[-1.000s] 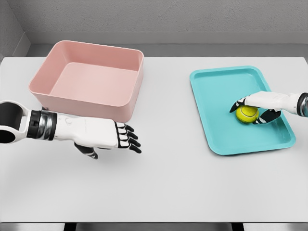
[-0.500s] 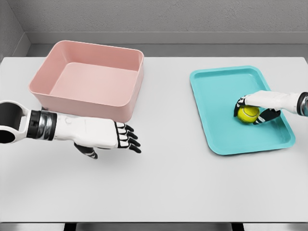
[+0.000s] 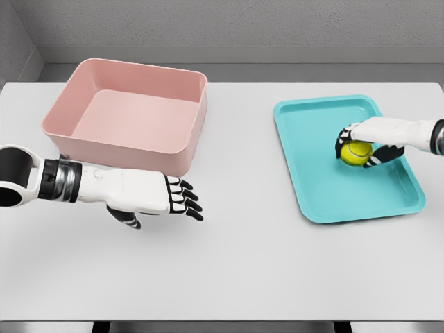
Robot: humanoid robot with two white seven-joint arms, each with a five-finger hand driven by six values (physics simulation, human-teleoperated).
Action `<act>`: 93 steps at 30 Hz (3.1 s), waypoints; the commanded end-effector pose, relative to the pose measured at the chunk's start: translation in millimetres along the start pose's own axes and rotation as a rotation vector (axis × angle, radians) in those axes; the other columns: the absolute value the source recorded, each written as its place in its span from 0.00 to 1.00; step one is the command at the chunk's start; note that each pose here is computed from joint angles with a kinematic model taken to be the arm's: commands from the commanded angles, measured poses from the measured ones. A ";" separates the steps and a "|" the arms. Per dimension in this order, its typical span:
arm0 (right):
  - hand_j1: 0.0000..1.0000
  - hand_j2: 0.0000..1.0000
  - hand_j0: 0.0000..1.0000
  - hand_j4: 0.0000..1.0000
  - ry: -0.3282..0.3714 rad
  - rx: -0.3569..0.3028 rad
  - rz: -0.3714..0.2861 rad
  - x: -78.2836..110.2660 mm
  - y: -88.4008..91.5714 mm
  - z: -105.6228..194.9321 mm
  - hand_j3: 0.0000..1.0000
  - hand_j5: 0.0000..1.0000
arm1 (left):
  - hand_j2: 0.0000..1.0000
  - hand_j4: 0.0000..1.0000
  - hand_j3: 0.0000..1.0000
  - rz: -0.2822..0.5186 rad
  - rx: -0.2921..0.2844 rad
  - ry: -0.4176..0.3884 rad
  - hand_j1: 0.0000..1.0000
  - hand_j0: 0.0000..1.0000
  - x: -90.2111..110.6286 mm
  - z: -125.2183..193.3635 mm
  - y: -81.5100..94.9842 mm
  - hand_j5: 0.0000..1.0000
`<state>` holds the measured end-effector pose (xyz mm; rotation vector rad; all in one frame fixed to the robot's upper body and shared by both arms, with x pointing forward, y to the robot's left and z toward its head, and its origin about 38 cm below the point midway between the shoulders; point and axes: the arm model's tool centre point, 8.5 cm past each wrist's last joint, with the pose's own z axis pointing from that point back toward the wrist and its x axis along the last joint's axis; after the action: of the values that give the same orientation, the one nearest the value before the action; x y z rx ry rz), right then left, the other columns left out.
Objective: Put the tennis from the blue tray into the pink basket with both arms
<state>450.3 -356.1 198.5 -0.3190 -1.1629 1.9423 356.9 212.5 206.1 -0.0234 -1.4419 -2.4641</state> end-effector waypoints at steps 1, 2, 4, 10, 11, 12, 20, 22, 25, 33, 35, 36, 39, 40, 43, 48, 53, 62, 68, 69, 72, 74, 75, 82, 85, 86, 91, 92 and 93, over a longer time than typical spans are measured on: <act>0.51 0.51 0.51 0.51 -0.030 -0.008 0.024 10.5 -5.6 0.8 0.51 0.51 | 1.00 1.00 1.00 0.004 0.005 0.002 1.00 1.00 -0.4 0.9 1.1 1.00; 0.51 0.51 0.51 0.51 -0.044 -0.011 0.037 16.0 -8.3 0.1 0.51 0.51 | 1.00 1.00 1.00 0.003 0.007 0.003 1.00 1.00 -0.6 1.2 1.5 1.00; 0.51 0.51 0.51 0.51 -0.075 -0.020 0.063 27.9 -15.0 -1.8 0.51 0.51 | 1.00 1.00 1.00 0.001 0.007 0.006 1.00 1.00 -1.0 2.1 2.2 1.00; 0.51 0.51 0.51 0.51 -0.150 -0.035 0.119 56.9 -25.1 -7.1 0.51 0.51 | 1.00 1.00 1.00 0.021 -0.020 0.046 1.00 1.00 -5.0 19.5 -7.8 1.00; 0.51 0.51 0.51 0.51 -0.156 -0.032 0.124 59.2 -25.9 -7.7 0.51 0.51 | 1.00 1.00 1.00 0.022 -0.020 0.044 1.00 1.00 -4.8 19.0 -7.6 1.00; 0.51 0.51 0.51 0.51 -0.156 -0.030 0.125 59.2 -25.8 -7.7 0.51 0.51 | 1.00 1.00 1.00 0.020 -0.018 0.045 1.00 1.00 -5.1 19.4 -6.7 1.00; 0.51 0.51 0.51 0.51 -0.218 -0.038 0.164 82.6 -31.6 -13.1 0.51 0.51 | 1.00 1.00 1.00 0.019 -0.017 0.046 1.00 1.00 -5.2 19.7 -6.3 1.00; 0.51 0.51 0.51 0.51 -0.229 -0.036 0.170 86.7 -33.2 -14.8 0.51 0.51 | 1.00 1.00 1.00 0.023 -0.021 0.044 1.00 1.00 -4.7 19.3 -8.4 1.00; 0.51 0.51 0.51 0.51 -0.270 -0.043 0.177 99.1 -36.3 -26.4 0.51 0.51 | 1.00 1.00 1.00 0.029 -0.021 0.041 1.00 1.00 -4.0 18.0 -10.4 1.00; 0.51 0.51 0.51 0.51 -0.357 -0.060 0.214 130.0 -47.1 -42.6 0.51 0.51 | 1.00 1.00 1.00 0.027 -0.025 0.047 1.00 1.00 -4.6 19.8 -10.8 1.00; 0.51 0.51 0.51 0.51 -0.389 -0.057 0.214 140.3 -46.7 -52.0 0.51 0.51 | 1.00 1.00 1.00 0.030 -0.032 0.056 1.00 1.00 -5.3 23.8 -13.1 1.00; 0.51 0.51 0.51 0.51 -0.406 -0.056 0.214 145.9 -46.6 -56.3 0.51 0.51 | 1.00 1.00 1.00 0.028 -0.034 0.057 1.00 1.00 -5.4 23.8 -13.3 1.00; 0.51 0.51 0.51 0.51 -0.459 -0.044 0.214 163.9 -41.3 -71.8 0.51 0.51 | 1.00 1.00 1.00 0.046 -0.025 0.056 1.00 1.00 -4.2 23.6 -18.2 1.00; 0.51 0.51 0.51 0.51 -0.477 -0.032 0.213 169.6 -37.1 -77.1 0.51 0.51 | 1.00 1.00 1.00 0.059 -0.027 0.051 1.00 1.00 -2.6 22.0 -23.2 1.00; 0.51 0.51 0.51 0.51 -0.512 -0.013 0.211 181.9 -30.4 -87.3 0.51 0.51 | 1.00 1.00 1.00 0.052 0.016 0.059 1.00 1.00 -4.4 24.3 -15.9 1.00; 0.51 0.51 0.51 0.51 -0.544 -0.002 0.223 193.3 -26.2 -89.7 0.51 0.51 | 1.00 1.00 1.00 0.057 0.023 0.064 1.00 1.00 -4.1 24.8 -18.7 1.00; 0.52 0.52 0.52 0.52 -0.573 0.029 0.220 202.9 -15.8 -97.4 0.52 0.52 | 1.00 1.00 1.00 0.066 0.018 0.076 1.00 1.00 -4.4 28.4 -23.3 1.00; 0.51 0.51 0.51 0.51 -0.568 0.074 0.174 205.2 -1.2 -122.0 0.51 0.51 | 1.00 1.00 1.00 0.095 -0.026 0.114 1.00 1.00 -5.2 46.2 -38.8 1.00; 0.52 0.52 0.52 0.52 -0.547 0.098 0.153 197.0 5.0 -131.2 0.52 0.52 | 1.00 1.00 1.00 0.081 -0.040 0.132 1.00 1.00 -6.9 50.3 -39.4 1.00; 0.52 0.52 0.52 0.52 -0.546 0.097 0.154 196.9 4.3 -131.1 0.52 0.52 | 1.00 1.00 1.00 0.081 -0.039 0.131 1.00 1.00 -6.8 49.8 -39.3 1.00; 0.52 0.52 0.52 0.52 -0.553 0.111 0.153 200.3 8.6 -135.1 0.52 0.52 | 1.00 1.00 1.00 0.079 -0.039 0.133 1.00 1.00 -7.3 50.8 -38.5 1.00; 0.52 0.52 0.52 0.52 -0.558 0.112 0.150 202.7 8.8 -138.9 0.52 0.52 | 1.00 1.00 1.00 0.074 -0.039 0.133 1.00 1.00 -7.7 50.3 -36.8 1.00; 0.52 0.52 0.52 0.52 -0.559 0.112 0.151 202.8 8.8 -138.9 0.52 0.52 | 1.00 1.00 1.00 0.069 -0.034 0.137 1.00 1.00 -8.5 51.1 -34.5 1.00; 1.00 1.00 1.00 1.00 -0.537 0.110 0.138 200.4 6.9 -139.2 1.00 1.00 | 1.00 1.00 1.00 0.067 -0.097 0.141 1.00 1.00 -9.4 52.9 -36.9 1.00; 1.00 1.00 1.00 1.00 -0.541 0.109 0.141 201.0 6.8 -138.5 1.00 1.00 | 1.00 1.00 1.00 0.059 -0.086 0.146 1.00 1.00 -10.6 54.2 -32.6 1.00; 1.00 1.00 1.00 1.00 -0.542 0.106 0.146 200.8 4.9 -137.5 1.00 1.00 | 1.00 1.00 1.00 0.059 -0.085 0.145 1.00 1.00 -10.6 53.6 -32.4 1.00; 1.00 1.00 1.00 1.00 -0.527 0.078 0.191 189.3 -14.0 -124.2 1.00 1.00 | 1.00 1.00 1.00 0.050 -0.068 0.137 1.00 1.00 -10.8 49.2 -27.2 1.00; 1.00 1.00 1.00 1.00 -0.514 0.078 0.197 181.4 -14.5 -117.9 1.00 1.00 | 1.00 1.00 1.00 0.051 -0.068 0.136 1.00 1.00 -10.6 49.0 -27.8 1.00; 1.00 1.00 1.00 1.00 -0.504 0.053 0.210 171.5 -22.1 -107.7 1.00 1.00 | 1.00 1.00 1.00 0.051 -0.068 0.136 1.00 1.00 -10.6 49.0 -27.8 1.00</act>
<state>415.5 -141.9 185.3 0.1122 -1.4247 2.3208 353.3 270.5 204.4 0.0929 -1.2782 -2.4280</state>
